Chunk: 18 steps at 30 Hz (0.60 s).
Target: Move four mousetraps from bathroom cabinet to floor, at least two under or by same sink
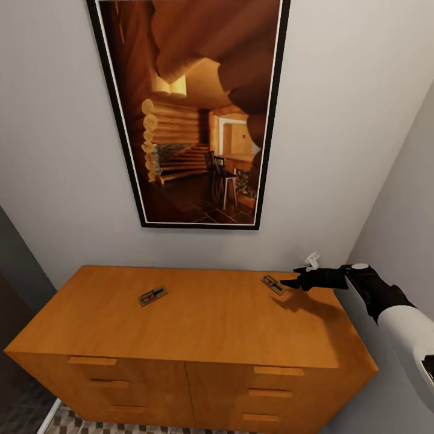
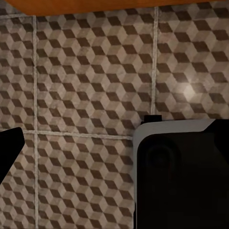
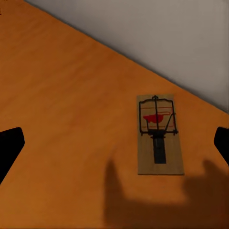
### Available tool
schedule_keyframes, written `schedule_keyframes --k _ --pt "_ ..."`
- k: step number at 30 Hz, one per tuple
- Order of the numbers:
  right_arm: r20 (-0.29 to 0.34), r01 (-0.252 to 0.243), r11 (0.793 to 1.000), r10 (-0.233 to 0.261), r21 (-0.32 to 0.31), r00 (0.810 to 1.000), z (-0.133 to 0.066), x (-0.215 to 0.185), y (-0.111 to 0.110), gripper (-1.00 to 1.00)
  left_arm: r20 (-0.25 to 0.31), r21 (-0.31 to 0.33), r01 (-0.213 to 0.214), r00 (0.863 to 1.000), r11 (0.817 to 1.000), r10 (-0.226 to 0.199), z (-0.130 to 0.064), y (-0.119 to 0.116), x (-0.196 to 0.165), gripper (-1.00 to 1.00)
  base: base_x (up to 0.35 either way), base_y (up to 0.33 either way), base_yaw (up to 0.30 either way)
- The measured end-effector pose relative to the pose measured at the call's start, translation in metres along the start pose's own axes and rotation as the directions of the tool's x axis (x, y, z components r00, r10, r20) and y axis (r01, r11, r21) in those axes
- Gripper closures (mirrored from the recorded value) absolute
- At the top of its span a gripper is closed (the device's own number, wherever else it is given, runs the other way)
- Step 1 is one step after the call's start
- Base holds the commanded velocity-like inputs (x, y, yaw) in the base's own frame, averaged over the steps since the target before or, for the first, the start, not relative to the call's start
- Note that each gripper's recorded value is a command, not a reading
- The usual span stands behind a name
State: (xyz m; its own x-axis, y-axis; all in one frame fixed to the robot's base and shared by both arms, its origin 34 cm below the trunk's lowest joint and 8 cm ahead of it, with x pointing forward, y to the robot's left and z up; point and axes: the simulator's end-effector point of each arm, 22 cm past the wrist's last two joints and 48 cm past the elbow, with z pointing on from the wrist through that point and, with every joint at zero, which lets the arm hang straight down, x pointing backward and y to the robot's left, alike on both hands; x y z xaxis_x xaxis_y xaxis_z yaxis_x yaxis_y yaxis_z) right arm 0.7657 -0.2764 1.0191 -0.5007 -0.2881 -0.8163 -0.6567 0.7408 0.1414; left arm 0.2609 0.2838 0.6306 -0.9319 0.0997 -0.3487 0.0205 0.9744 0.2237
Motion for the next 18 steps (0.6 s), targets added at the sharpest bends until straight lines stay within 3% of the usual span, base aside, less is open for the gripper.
schedule_keyframes --k 18 --pt "-0.014 -0.019 1.0 0.019 -0.004 1.0 0.003 0.014 -0.003 -1.0 -0.016 -0.005 -0.005 1.0 1.0 0.005 0.0 0.004 0.009 -1.0 0.0 0.0 0.0"
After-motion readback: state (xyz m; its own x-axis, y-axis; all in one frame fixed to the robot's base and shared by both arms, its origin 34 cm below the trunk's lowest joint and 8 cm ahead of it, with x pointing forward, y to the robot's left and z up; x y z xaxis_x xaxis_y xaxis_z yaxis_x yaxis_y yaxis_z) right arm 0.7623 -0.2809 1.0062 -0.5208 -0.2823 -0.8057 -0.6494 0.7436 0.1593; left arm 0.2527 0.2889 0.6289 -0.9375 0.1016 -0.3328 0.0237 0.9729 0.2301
